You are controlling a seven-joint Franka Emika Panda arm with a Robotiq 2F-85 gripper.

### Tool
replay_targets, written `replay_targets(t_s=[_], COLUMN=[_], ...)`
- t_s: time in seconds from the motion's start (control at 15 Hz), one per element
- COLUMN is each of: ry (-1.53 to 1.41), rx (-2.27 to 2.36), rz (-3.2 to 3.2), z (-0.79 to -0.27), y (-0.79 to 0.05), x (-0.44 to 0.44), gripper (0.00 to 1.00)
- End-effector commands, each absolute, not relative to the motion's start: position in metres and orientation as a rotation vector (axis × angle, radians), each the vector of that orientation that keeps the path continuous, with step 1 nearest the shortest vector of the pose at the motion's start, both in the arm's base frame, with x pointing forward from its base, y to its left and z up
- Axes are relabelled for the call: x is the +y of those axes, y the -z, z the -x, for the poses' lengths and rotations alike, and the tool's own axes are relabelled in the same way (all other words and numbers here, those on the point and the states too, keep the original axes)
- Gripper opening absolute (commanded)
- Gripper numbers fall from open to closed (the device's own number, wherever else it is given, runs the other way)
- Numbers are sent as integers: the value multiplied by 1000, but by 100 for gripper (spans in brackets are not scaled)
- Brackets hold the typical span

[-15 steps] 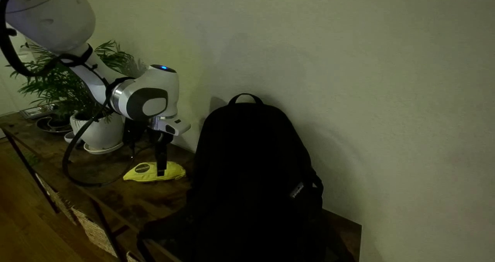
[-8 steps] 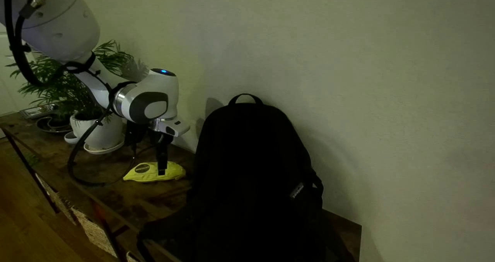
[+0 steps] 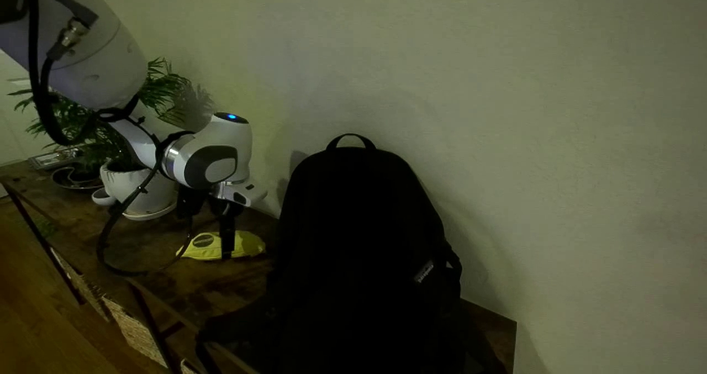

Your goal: Put the yellow thing in the bag

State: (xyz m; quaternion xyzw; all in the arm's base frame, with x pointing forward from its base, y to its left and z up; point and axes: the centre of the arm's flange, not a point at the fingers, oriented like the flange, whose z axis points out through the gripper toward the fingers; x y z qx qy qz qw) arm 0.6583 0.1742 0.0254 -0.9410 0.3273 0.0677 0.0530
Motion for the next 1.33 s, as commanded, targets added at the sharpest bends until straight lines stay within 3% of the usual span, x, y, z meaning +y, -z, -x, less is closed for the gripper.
replay_targets(t_s=[0.0, 1.27], ry=[-247, -204], rx=[1004, 975], rz=[2862, 2860], z=[-662, -675], y=[-10, -55], x=[182, 183], gripper=[100, 100])
